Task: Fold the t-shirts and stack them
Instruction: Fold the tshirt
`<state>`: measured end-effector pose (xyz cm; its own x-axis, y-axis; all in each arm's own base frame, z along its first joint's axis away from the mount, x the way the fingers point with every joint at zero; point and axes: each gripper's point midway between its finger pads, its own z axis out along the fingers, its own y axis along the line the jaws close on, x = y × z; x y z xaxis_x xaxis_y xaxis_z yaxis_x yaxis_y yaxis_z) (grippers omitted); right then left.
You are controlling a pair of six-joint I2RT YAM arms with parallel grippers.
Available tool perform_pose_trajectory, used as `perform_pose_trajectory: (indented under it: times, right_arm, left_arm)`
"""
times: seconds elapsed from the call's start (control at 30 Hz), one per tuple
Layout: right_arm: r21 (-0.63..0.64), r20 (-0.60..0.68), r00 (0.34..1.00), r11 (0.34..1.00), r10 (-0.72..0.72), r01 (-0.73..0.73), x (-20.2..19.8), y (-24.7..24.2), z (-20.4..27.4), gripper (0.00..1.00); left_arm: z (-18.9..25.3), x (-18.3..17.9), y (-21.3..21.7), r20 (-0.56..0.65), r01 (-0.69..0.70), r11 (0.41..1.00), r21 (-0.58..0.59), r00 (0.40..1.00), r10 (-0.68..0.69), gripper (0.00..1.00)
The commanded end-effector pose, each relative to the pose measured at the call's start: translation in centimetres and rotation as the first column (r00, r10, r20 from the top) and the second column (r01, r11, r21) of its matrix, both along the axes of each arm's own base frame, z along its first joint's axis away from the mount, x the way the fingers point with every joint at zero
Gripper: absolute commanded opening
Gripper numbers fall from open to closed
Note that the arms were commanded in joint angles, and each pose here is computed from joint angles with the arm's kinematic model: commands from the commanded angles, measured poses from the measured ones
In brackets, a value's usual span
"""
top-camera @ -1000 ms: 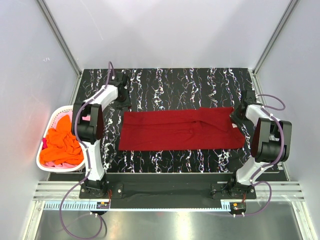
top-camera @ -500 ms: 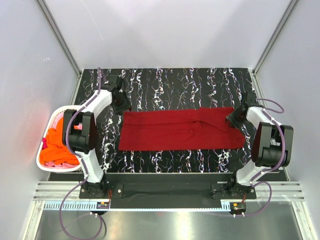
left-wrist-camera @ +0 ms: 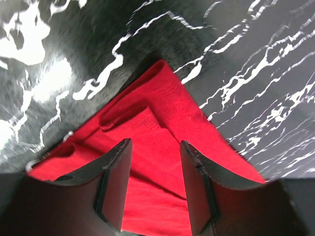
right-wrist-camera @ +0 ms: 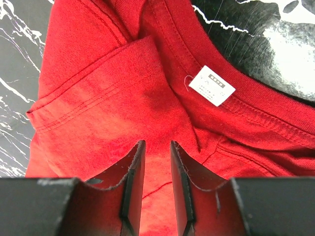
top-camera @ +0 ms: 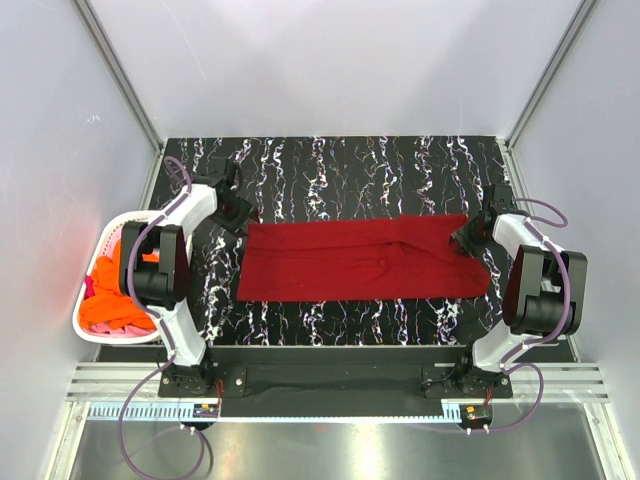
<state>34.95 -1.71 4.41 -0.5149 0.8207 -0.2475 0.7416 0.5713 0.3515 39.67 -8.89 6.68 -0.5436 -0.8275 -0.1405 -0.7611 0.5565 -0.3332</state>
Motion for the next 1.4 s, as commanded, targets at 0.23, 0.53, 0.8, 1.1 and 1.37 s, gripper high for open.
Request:
perform_pose_trajectory:
  times: [0.23, 0.53, 0.8, 1.1, 1.37]
  right_arm:
    - [0.017, 0.043, 0.999, 1.0, -0.004, 0.004, 0.8, 0.4, 1.4, 0.33]
    - [0.013, 0.045, 0.999, 1.0, -0.001, 0.001, 0.8, 0.5, 1.5, 0.33]
    - [0.003, 0.052, 0.999, 1.0, 0.002, -0.003, 0.9, 0.5, 1.7, 0.32]
    - [-0.04, 0.063, 0.998, 0.999, 0.022, -0.02, 1.1, 0.7, 3.1, 0.38]
    - [-0.134, 0.029, 0.999, 0.991, -0.026, 0.03, -0.4, -1.0, 2.3, 0.47]
  left_arm:
    - [-1.3, 0.2, -0.9, -0.086, -0.186, 0.979, -0.083, 0.98, 0.179, 0.49]
    - [-3.3, 0.2, -1.4, -0.14, -0.19, 0.978, -0.086, 0.974, 0.177, 0.45]
    - [-3.0, 0.7, -1.5, -0.126, -0.167, 0.982, -0.089, 0.98, 0.156, 0.16]
    - [-1.4, 1.1, -1.6, -0.085, -0.159, 0.982, -0.099, 0.985, 0.151, 0.0]
    - [-0.2, 1.8, -1.3, -0.027, -0.116, 0.991, -0.06, 0.993, 0.115, 0.0]
